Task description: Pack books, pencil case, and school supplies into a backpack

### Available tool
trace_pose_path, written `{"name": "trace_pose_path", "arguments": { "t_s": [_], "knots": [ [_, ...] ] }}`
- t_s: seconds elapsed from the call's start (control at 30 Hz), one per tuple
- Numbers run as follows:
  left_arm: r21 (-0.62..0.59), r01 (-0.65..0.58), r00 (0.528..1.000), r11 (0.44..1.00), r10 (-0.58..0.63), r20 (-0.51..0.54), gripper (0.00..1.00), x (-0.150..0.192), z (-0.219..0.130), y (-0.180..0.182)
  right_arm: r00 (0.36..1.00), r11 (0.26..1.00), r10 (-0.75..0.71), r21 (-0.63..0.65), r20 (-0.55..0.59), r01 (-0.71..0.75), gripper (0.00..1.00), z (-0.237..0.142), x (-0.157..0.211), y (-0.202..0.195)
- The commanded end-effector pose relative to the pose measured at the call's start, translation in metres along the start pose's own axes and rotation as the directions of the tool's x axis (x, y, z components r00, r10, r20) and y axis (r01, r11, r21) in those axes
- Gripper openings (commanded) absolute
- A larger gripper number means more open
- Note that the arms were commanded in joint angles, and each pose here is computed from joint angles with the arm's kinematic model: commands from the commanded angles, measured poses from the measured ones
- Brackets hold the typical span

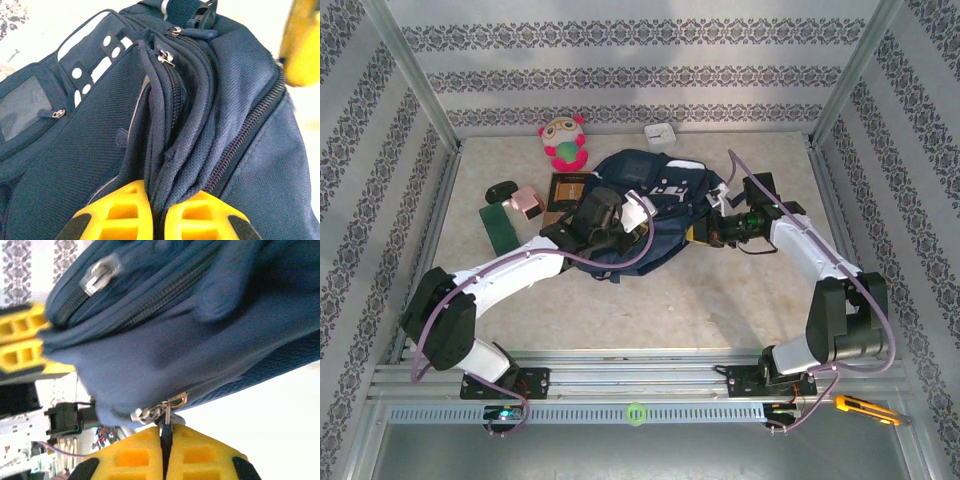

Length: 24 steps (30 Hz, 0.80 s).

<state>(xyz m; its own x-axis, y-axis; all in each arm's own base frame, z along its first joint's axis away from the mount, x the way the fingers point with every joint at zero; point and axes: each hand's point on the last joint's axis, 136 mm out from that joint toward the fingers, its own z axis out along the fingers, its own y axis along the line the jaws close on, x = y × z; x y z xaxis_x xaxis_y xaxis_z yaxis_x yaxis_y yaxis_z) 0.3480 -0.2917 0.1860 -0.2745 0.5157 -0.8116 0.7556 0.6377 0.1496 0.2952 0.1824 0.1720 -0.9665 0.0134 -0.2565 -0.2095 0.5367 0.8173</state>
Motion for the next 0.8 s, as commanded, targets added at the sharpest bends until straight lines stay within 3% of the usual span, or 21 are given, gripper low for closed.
{"name": "trace_pose_path", "arguments": {
  "t_s": [0.0, 0.07, 0.13, 0.53, 0.77],
  "knots": [
    [-0.099, 0.086, 0.993, 0.991, -0.077, 0.086, 0.0, -0.027, 0.004, 0.019, 0.996, 0.987, -0.059, -0.151, -0.074, 0.047, 0.0, 0.004, 0.024, 0.042],
    [-0.094, 0.087, 0.993, 0.992, -0.079, 0.09, 0.0, -0.029, 0.004, 0.018, 0.995, 0.986, -0.074, -0.156, -0.07, 0.062, 0.0, 0.005, 0.026, 0.046],
    [-0.067, 0.095, 0.99, 0.993, -0.088, 0.109, 0.0, -0.032, 0.003, 0.013, 0.998, 0.998, -0.057, -0.036, -0.007, 0.057, 0.0, -0.003, 0.019, 0.029],
    [0.006, 0.17, 0.966, 0.985, -0.168, 0.196, 0.0, -0.059, -0.008, 0.007, 0.996, 0.988, -0.084, -0.13, 0.0, 0.083, 0.0, 0.021, 0.023, 0.071],
    [0.06, 0.17, 0.953, 0.984, -0.179, 0.244, 0.0, -0.068, -0.017, 0.001, 0.997, 0.998, -0.05, -0.027, 0.061, 0.052, 0.01, 0.01, 0.018, 0.046]
  ]
}}
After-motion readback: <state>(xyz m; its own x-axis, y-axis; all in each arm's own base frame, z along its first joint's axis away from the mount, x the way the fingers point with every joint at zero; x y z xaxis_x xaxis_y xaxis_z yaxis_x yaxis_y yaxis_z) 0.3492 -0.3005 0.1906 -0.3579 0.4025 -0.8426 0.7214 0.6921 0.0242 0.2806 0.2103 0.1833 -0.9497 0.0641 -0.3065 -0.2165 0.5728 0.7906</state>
